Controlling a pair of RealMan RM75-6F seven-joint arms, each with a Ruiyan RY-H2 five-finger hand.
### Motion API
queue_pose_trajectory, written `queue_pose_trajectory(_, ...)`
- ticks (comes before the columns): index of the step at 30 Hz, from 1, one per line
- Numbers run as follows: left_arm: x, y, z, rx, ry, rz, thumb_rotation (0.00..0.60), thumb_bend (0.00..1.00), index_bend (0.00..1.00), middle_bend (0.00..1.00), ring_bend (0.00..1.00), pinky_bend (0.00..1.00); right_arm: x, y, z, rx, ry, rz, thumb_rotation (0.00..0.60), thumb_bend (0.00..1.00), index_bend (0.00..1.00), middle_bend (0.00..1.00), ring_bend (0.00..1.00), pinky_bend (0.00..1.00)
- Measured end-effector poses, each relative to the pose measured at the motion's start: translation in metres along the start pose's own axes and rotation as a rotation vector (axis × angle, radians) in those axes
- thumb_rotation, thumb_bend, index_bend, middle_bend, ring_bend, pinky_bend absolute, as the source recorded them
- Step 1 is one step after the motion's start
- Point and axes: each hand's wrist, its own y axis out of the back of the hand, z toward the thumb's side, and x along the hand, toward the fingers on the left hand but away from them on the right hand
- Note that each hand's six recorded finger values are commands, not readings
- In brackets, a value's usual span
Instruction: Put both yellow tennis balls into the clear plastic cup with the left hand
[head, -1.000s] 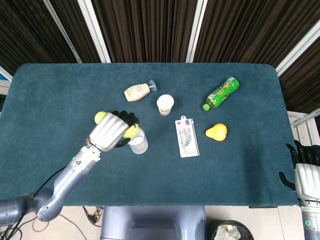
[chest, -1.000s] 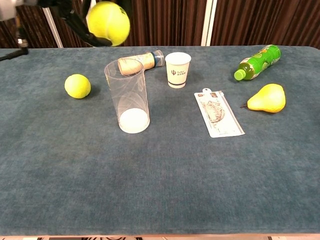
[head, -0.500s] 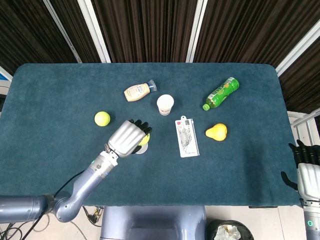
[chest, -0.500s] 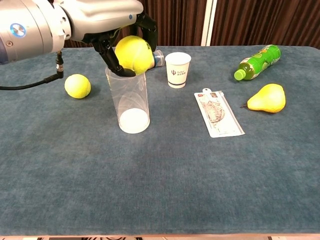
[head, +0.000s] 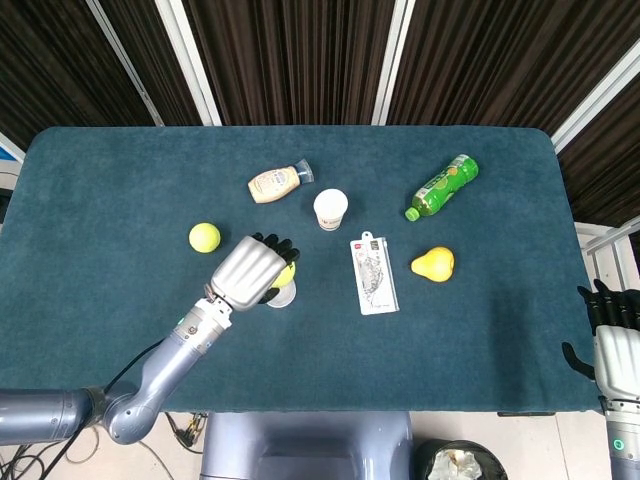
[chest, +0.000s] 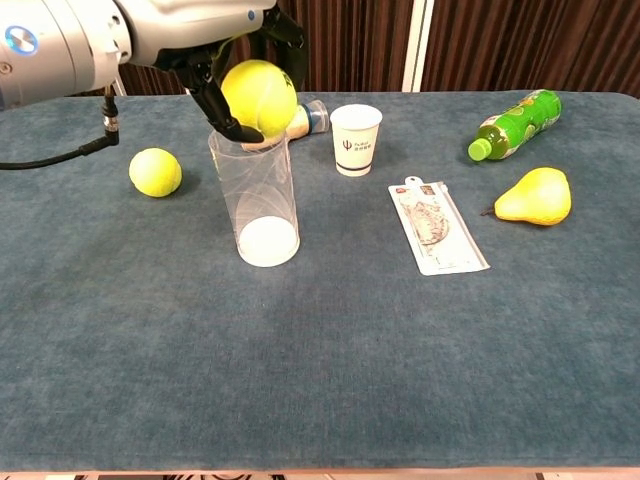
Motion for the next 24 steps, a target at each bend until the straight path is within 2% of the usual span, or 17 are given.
queue_pose_trajectory(9, -0.004, -0.003, -0.004, 0.042, -0.003, -0.041, 0.600, 0.15, 0.36, 0.33, 0.28, 0.45, 0.000, -0.003, 0.001, 0.005, 0.005, 0.015, 0.600, 0.34, 0.14, 0.07, 0.11, 0.10)
queue_pose_trajectory(13, -0.004, -0.005, -0.004, 0.051, -0.001, -0.063, 0.600, 0.08, 0.33, 0.27, 0.21, 0.37, 0.000, -0.004, 0.002, 0.016, 0.014, 0.025, 0.600, 0.34, 0.14, 0.07, 0.11, 0.10)
queue_pose_trajectory(18, -0.005, -0.004, -0.009, 0.054, 0.019, -0.075, 0.600, 0.05, 0.32, 0.24, 0.18, 0.34, 0.001, -0.005, 0.002, 0.019, 0.014, 0.027, 0.600, 0.34, 0.14, 0.07, 0.11, 0.10)
queue_pose_trajectory(24, -0.008, 0.009, -0.024, 0.048, 0.075, -0.017, 0.600, 0.05, 0.31, 0.24, 0.18, 0.32, 0.001, -0.003, 0.002, 0.017, 0.014, 0.020, 0.600, 0.34, 0.14, 0.08, 0.11, 0.10)
